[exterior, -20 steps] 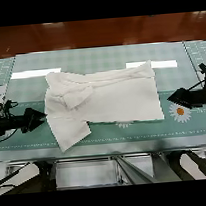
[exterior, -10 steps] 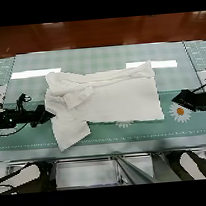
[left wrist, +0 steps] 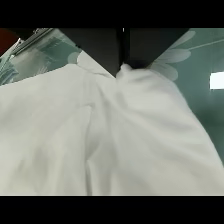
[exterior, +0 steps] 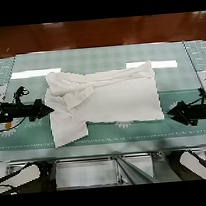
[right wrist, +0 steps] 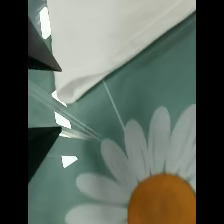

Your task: Fold the shirts.

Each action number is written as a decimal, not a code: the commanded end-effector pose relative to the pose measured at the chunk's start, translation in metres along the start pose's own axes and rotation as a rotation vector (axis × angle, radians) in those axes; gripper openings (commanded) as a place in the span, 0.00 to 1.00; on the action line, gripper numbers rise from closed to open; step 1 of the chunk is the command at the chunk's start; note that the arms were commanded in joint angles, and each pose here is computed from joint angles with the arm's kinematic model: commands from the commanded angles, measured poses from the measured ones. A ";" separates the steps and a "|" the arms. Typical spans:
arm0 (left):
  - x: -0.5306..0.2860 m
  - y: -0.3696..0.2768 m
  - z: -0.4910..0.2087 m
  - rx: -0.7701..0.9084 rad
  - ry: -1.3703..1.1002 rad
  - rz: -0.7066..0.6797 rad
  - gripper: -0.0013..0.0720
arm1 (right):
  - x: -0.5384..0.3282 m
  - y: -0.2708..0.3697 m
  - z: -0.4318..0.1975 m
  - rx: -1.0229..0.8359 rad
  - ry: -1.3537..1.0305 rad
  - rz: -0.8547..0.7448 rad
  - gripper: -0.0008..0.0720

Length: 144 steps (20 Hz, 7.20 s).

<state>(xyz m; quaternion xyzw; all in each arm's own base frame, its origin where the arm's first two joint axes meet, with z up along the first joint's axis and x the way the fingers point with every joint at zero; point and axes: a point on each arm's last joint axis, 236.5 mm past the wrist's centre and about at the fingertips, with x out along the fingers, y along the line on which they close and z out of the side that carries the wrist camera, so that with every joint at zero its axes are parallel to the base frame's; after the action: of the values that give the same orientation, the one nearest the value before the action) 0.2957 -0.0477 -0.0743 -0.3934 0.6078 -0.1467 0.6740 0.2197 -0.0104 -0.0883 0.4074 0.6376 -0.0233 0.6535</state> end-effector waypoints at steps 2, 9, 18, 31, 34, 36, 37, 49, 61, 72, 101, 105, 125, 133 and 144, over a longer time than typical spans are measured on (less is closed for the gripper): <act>-0.001 -0.002 0.000 0.004 0.003 -0.003 0.04 | 0.044 0.021 -0.020 0.014 0.174 0.100 0.57; -0.001 -0.003 0.000 0.008 0.002 -0.005 0.04 | 0.057 0.092 0.017 -0.155 0.066 0.194 0.05; -0.162 -0.210 0.078 0.411 -0.515 -0.285 0.04 | -0.185 0.285 0.088 -0.653 -0.480 0.318 0.05; -0.448 -0.415 -0.137 1.005 -1.525 -0.042 0.04 | -0.500 0.326 -0.121 -0.967 -1.363 0.122 0.05; -0.460 -0.394 -0.183 0.970 -1.624 0.101 0.04 | -0.506 0.297 -0.152 -0.934 -1.403 0.042 0.05; -0.468 -0.381 -0.199 0.960 -1.675 0.191 0.04 | -0.502 0.283 -0.161 -0.905 -1.402 0.017 0.05; -0.471 -0.373 -0.199 0.945 -1.685 0.241 0.04 | -0.495 0.276 -0.159 -0.882 -1.380 0.010 0.05; -0.253 -0.223 0.015 0.516 -0.839 0.080 0.04 | -0.249 0.242 0.018 -0.756 -0.676 0.068 0.05; -0.040 -0.123 0.215 0.277 -0.639 0.123 0.04 | -0.059 0.245 0.222 -0.377 -0.481 0.373 0.05; -0.002 -0.110 0.235 0.223 -0.601 0.126 0.04 | 0.003 0.243 0.248 -0.428 -0.386 0.295 0.05; 0.029 -0.021 0.075 0.205 0.108 0.300 0.04 | 0.032 0.152 0.188 -0.453 -0.035 -0.037 0.05; 0.029 -0.021 0.073 0.180 0.112 0.300 0.47 | 0.032 0.152 0.189 -0.420 -0.036 -0.036 0.52; -0.022 0.037 -0.113 -0.314 -0.020 0.152 0.71 | -0.026 0.082 0.040 -0.245 -0.147 0.089 0.57; -0.005 0.047 -0.146 -0.338 0.107 0.287 0.71 | -0.027 0.087 0.033 -0.254 -0.123 0.110 0.57; 0.040 0.004 -0.131 -0.204 0.029 0.135 0.09 | -0.032 0.083 0.051 -0.211 -0.194 0.109 0.57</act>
<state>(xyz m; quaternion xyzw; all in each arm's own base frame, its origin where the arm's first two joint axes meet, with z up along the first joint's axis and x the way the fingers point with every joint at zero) 0.1694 -0.1010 -0.1071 -0.4076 0.6732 -0.0019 0.6169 0.2935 0.0102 -0.0273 0.3562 0.5625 0.0582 0.7439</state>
